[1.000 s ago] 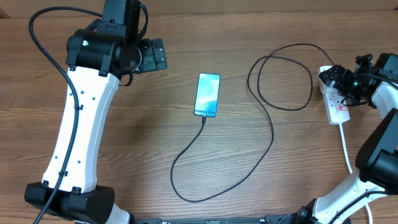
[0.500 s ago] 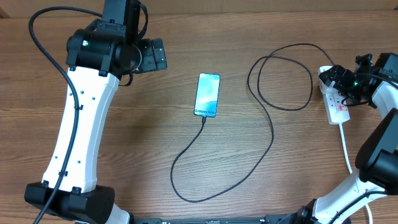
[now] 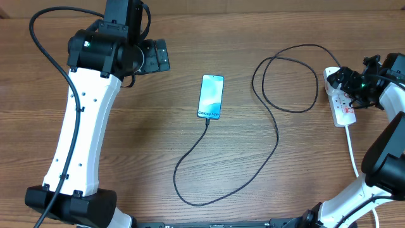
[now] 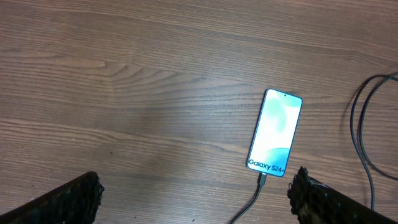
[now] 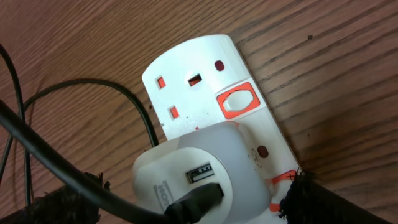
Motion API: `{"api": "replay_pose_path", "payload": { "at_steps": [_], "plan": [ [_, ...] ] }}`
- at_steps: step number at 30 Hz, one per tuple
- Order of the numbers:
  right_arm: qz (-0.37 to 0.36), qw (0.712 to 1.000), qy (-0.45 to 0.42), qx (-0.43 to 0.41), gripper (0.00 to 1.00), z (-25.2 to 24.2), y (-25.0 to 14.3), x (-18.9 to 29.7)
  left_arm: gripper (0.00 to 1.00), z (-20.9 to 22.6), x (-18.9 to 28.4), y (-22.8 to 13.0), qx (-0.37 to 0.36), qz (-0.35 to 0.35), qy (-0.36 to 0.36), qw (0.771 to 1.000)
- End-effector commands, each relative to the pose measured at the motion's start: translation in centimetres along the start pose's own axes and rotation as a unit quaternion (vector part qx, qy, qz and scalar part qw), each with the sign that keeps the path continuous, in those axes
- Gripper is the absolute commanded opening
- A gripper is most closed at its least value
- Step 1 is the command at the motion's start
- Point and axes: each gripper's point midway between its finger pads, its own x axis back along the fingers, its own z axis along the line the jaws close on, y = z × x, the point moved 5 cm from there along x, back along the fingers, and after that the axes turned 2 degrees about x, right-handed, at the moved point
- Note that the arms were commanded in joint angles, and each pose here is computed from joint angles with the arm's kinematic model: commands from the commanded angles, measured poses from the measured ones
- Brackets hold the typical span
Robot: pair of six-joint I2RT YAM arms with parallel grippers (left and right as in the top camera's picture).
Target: Plug charger to phone and switch on socket
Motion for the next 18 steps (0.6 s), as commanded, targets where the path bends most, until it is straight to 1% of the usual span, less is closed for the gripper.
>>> {"api": "replay_pose_path", "payload": {
  "at_steps": [1,6,18],
  "plan": [
    [-0.023,1.0,0.002,0.012,0.96,1.01,1.01,1.3,1.0,0.25,-0.25,0.2,-0.007,-0.001,0.006,1.0],
    [-0.009,1.0,0.005,0.009,0.96,1.2,0.22,0.88,1.0,0.25,-0.25,0.21,-0.007,-0.001,0.006,1.0],
    [-0.006,1.0,0.001,0.005,0.96,1.03,0.09,0.65,1.0,0.25,-0.25,0.2,-0.007,-0.001,0.006,1.0]
  ]
}}
